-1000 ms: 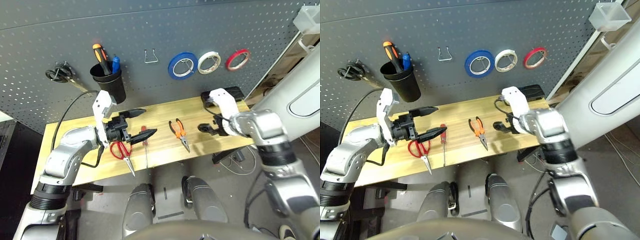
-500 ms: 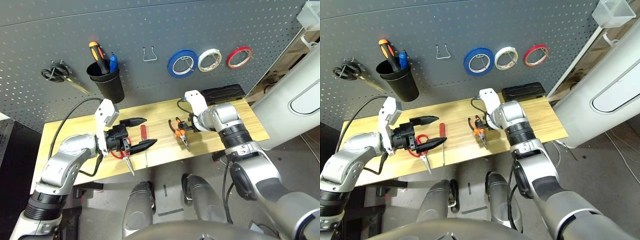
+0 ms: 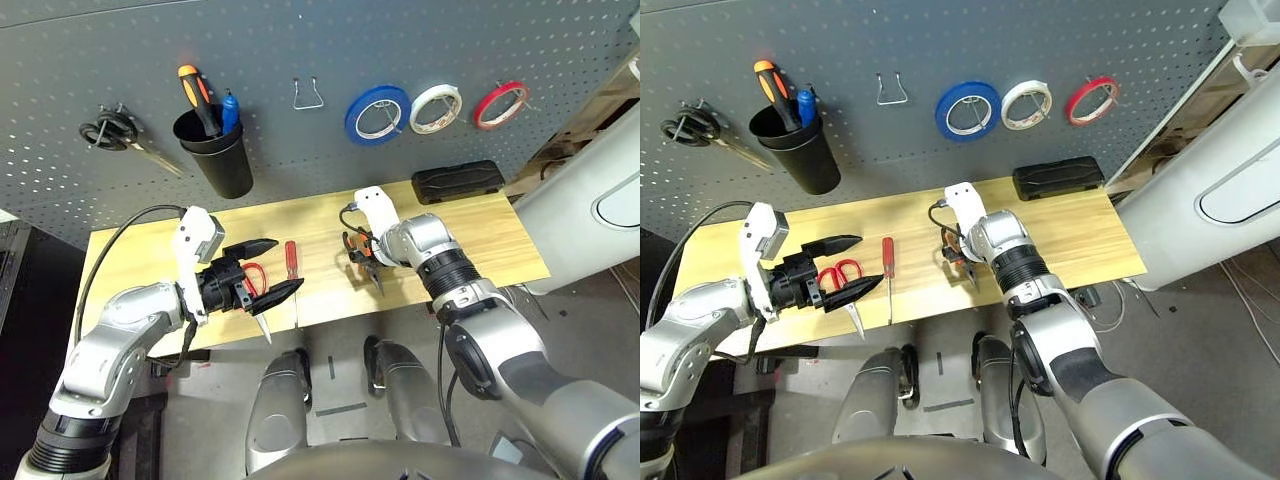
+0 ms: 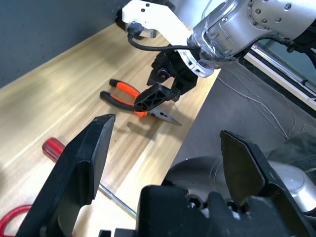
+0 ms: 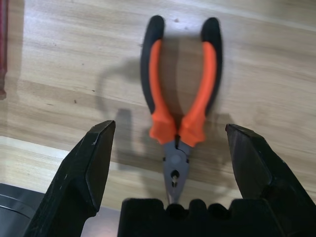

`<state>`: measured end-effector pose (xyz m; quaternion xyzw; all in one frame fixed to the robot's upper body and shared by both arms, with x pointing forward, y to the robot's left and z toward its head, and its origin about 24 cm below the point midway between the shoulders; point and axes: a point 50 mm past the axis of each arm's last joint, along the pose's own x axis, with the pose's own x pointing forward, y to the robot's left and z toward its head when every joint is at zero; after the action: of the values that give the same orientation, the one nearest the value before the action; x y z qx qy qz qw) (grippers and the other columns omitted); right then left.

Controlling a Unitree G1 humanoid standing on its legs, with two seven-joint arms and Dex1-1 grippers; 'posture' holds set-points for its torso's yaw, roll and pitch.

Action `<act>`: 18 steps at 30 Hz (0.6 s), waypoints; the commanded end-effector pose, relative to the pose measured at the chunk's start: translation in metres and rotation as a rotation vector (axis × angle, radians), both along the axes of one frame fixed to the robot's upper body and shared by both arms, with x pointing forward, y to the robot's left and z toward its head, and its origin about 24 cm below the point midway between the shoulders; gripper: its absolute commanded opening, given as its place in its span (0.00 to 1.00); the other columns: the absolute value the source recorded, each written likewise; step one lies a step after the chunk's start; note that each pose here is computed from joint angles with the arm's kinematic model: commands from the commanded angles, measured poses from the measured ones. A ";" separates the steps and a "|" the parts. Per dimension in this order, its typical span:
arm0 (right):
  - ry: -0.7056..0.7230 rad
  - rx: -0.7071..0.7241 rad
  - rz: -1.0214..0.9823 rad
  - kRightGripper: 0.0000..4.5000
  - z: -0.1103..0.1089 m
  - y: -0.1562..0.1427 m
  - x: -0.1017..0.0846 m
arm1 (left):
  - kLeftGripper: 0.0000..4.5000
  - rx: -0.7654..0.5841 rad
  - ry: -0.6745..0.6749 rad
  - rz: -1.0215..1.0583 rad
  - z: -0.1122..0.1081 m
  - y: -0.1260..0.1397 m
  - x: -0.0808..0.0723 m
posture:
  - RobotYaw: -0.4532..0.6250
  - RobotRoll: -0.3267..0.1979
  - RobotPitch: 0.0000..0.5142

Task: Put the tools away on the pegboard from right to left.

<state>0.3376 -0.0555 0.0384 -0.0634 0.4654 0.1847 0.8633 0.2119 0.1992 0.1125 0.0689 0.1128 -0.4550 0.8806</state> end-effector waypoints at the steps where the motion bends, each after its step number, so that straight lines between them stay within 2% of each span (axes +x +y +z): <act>1: 0.027 -0.020 -0.003 0.99 -0.010 0.000 -0.003 | 1.00 -0.005 -0.001 -0.006 0.000 -0.002 -0.005 | 0.51 0.62 0.50; 18: 0.026 -0.042 -0.009 0.99 -0.026 0.002 -0.002 | 1.00 -0.003 0.025 -0.004 -0.004 0.000 -0.018 | 0.55 0.62 0.53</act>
<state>0.3394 -0.0540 0.0199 -0.0760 0.4683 0.1722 0.8633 0.1980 0.1998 0.1096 0.0659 0.1199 -0.4513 0.8818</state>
